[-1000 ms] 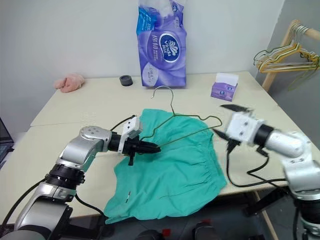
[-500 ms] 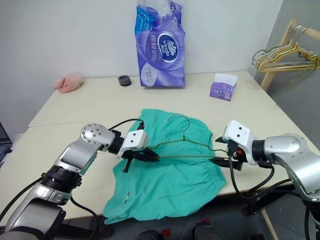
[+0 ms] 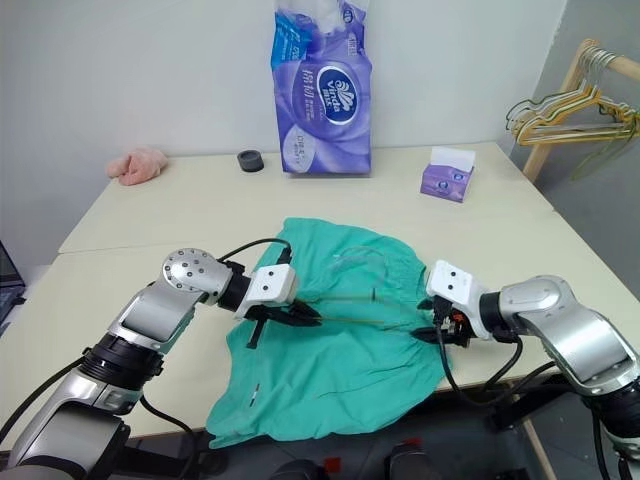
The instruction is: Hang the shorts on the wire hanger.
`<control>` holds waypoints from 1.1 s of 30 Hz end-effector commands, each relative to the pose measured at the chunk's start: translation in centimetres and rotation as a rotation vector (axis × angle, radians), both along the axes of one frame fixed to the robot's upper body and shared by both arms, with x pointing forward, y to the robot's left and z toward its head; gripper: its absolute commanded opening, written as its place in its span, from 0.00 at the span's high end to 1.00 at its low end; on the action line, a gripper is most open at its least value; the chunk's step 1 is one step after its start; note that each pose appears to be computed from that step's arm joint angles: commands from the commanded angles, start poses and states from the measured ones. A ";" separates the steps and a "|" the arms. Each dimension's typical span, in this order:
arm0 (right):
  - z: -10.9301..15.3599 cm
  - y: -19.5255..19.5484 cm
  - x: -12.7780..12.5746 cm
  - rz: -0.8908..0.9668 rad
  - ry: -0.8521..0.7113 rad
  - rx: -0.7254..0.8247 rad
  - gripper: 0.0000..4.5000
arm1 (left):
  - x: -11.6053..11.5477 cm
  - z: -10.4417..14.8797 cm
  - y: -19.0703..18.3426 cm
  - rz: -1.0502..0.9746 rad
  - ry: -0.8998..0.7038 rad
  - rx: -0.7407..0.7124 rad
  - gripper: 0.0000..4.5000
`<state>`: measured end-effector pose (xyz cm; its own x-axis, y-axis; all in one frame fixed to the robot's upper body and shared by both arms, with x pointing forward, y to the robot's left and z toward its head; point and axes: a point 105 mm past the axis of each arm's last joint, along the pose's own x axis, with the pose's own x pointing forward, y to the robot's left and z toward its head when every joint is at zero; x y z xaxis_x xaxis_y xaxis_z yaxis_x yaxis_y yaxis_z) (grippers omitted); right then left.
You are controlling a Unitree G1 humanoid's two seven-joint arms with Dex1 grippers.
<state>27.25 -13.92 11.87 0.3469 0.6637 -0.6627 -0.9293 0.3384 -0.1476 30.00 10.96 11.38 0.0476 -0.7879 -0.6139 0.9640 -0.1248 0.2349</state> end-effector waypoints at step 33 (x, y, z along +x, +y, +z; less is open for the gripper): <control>1.5 -8.3 -1.3 -0.358 0.021 0.014 1.00 | 7.8 6.5 7.3 0.544 -0.101 -0.350 0.30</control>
<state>25.76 -21.70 11.89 0.4981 0.5164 -0.6966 -0.7765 0.6233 -0.0932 37.61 18.39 17.01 0.5331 -0.7784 -0.3315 0.8452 0.4727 0.2493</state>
